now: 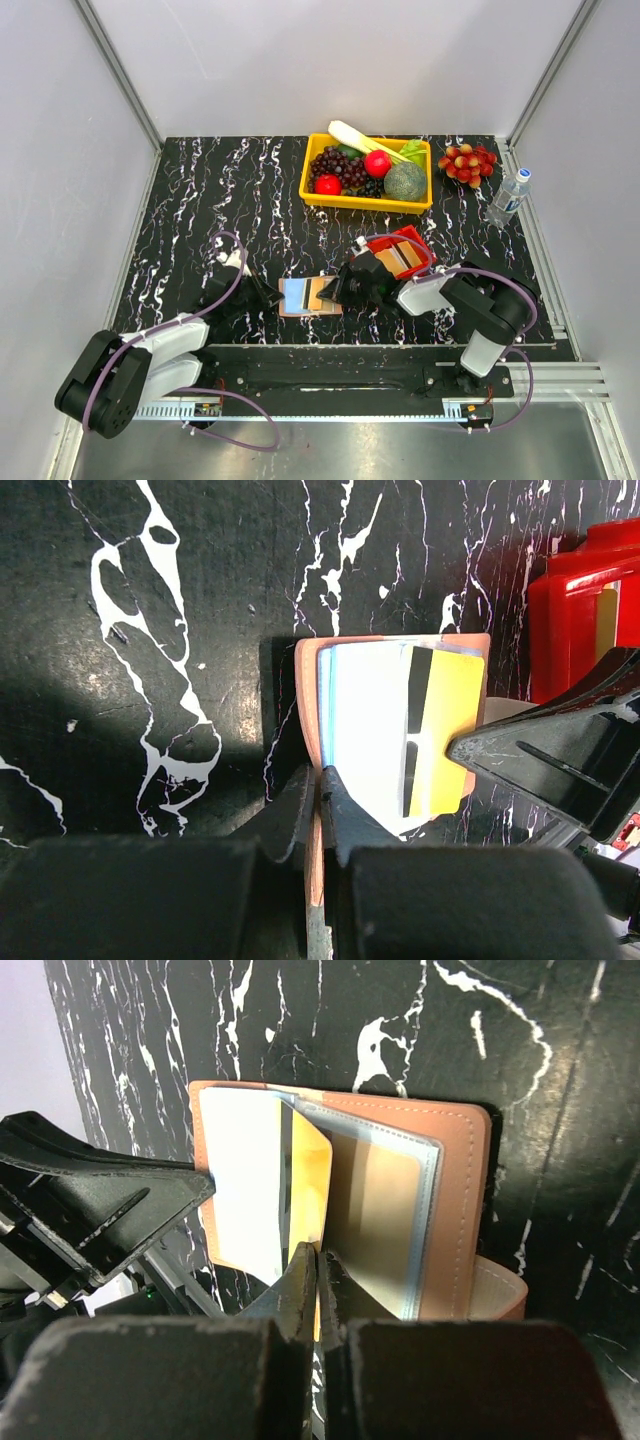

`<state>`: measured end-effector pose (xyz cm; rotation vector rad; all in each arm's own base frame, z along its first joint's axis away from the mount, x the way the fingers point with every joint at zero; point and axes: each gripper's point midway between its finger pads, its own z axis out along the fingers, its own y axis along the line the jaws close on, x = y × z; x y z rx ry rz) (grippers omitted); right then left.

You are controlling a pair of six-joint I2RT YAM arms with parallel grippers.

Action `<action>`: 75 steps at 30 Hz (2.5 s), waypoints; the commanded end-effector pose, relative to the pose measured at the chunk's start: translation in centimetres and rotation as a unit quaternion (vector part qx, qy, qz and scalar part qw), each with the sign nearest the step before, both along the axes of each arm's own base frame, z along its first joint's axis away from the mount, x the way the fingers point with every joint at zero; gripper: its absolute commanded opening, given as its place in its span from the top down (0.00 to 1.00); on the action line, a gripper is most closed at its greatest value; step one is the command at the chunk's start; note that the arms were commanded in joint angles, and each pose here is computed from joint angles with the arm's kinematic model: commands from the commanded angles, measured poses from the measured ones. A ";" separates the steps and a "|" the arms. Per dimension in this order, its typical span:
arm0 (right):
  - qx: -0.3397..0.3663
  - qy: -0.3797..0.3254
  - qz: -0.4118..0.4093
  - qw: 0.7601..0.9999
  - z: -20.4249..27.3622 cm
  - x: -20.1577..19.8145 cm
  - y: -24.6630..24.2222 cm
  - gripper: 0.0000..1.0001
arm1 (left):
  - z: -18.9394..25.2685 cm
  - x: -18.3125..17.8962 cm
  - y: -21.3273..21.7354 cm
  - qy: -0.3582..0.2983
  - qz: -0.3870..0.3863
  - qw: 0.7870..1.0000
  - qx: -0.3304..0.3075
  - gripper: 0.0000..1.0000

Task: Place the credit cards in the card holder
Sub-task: Insert the credit card into the card holder.

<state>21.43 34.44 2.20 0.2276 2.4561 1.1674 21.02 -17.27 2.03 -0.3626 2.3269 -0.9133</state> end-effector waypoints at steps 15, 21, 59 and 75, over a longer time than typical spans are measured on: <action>-0.005 0.050 0.063 0.997 -0.5 -3.3 -0.3 1.00 | 0.6 0.7 0.1 -0.017 0.014 1.000 -0.004 1.00; 0.006 0.061 0.075 0.995 -1.5 -2.6 1.5 1.00 | 1.0 0.5 -0.4 -0.022 0.002 1.000 -0.016 1.00; -0.015 0.022 0.092 0.995 0.0 -1.3 2.6 0.94 | 1.3 0.3 -0.2 -0.031 0.002 0.999 -0.017 1.00; 0.032 0.017 0.104 0.994 1.1 -1.3 4.0 0.92 | 1.5 0.4 -0.4 -0.035 -0.001 0.999 -0.023 1.00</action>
